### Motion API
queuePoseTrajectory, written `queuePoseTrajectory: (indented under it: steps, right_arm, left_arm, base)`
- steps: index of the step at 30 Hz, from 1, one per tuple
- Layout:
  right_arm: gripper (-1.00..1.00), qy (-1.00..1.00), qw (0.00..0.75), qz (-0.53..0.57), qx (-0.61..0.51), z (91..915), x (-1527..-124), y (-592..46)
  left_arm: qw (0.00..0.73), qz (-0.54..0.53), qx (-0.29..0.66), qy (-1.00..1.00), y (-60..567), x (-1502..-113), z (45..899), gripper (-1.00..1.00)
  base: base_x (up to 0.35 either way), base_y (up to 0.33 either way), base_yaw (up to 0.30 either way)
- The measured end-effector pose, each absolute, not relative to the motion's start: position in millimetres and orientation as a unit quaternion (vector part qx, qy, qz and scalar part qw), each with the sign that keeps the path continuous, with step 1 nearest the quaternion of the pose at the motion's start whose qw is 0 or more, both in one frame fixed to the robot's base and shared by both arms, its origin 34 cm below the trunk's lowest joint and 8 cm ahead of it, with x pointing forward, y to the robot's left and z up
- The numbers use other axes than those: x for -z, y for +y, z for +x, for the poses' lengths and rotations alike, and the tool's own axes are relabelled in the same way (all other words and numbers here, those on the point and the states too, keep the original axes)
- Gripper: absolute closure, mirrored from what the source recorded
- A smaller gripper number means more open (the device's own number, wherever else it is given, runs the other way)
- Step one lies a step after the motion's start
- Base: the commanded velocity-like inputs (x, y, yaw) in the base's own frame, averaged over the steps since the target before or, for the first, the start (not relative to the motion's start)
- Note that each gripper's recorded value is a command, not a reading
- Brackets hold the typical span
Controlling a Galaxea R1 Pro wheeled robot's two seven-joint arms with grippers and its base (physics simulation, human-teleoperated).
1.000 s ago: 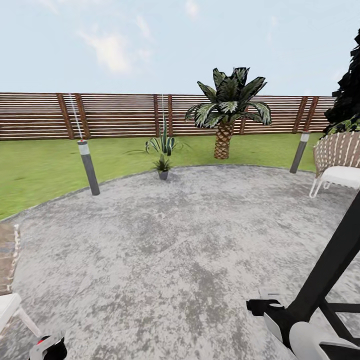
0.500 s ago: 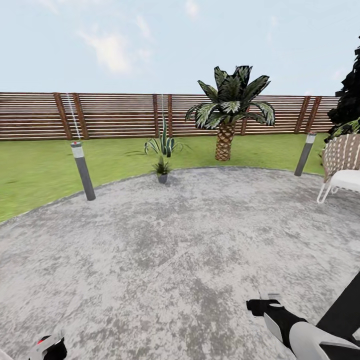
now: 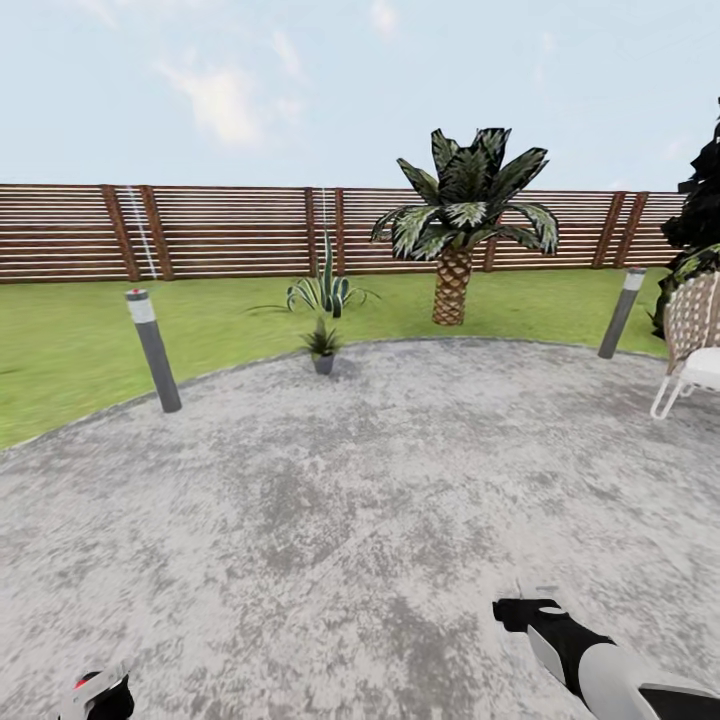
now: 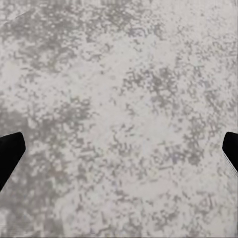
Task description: Pick up the pesticide atomizer in the garden and spray insectifuge to fully cover both potted plants in the garden.
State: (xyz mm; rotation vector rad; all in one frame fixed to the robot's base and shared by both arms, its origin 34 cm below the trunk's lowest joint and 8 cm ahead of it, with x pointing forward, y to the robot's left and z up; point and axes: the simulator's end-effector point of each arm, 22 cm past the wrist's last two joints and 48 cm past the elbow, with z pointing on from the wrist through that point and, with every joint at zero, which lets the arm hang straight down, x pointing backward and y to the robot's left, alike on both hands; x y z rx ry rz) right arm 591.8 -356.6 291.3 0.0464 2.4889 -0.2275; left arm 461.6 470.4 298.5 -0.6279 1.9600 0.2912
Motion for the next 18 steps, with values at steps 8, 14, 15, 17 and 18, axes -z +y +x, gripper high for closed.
queuePoseTrajectory:
  steps: [8,14,15,17,18]
  right_arm:
    - [-1.00,0.945,0.315,0.018,0.086,591.8,-291.3,-356.6]
    - [-1.00,0.945,0.315,0.017,0.087,591.8,-291.3,-356.6]
    - [-1.00,0.945,0.315,0.017,0.087,591.8,-291.3,-356.6]
    - [-1.00,0.945,0.315,0.017,0.087,591.8,-291.3,-356.6]
    - [-1.00,0.945,0.316,0.017,0.086,591.9,-291.4,-356.6]
  left_arm:
    - [0.507,-0.260,-0.121,0.813,470.4,-298.5,461.6,1.00]
    - [0.507,-0.260,-0.121,0.813,470.5,-298.5,461.6,1.00]
    - [0.507,-0.260,-0.121,0.813,470.4,-298.5,461.6,1.00]
    - [0.507,-0.260,-0.121,0.813,470.4,-298.5,461.6,1.00]
    - [0.507,-0.260,-0.121,0.813,470.4,-298.5,461.6,1.00]
  base:
    - [0.338,0.000,0.000]
    - [0.338,0.000,0.000]
    - [0.338,0.000,0.000]
    - [0.338,0.000,0.000]
    - [0.338,0.000,0.000]
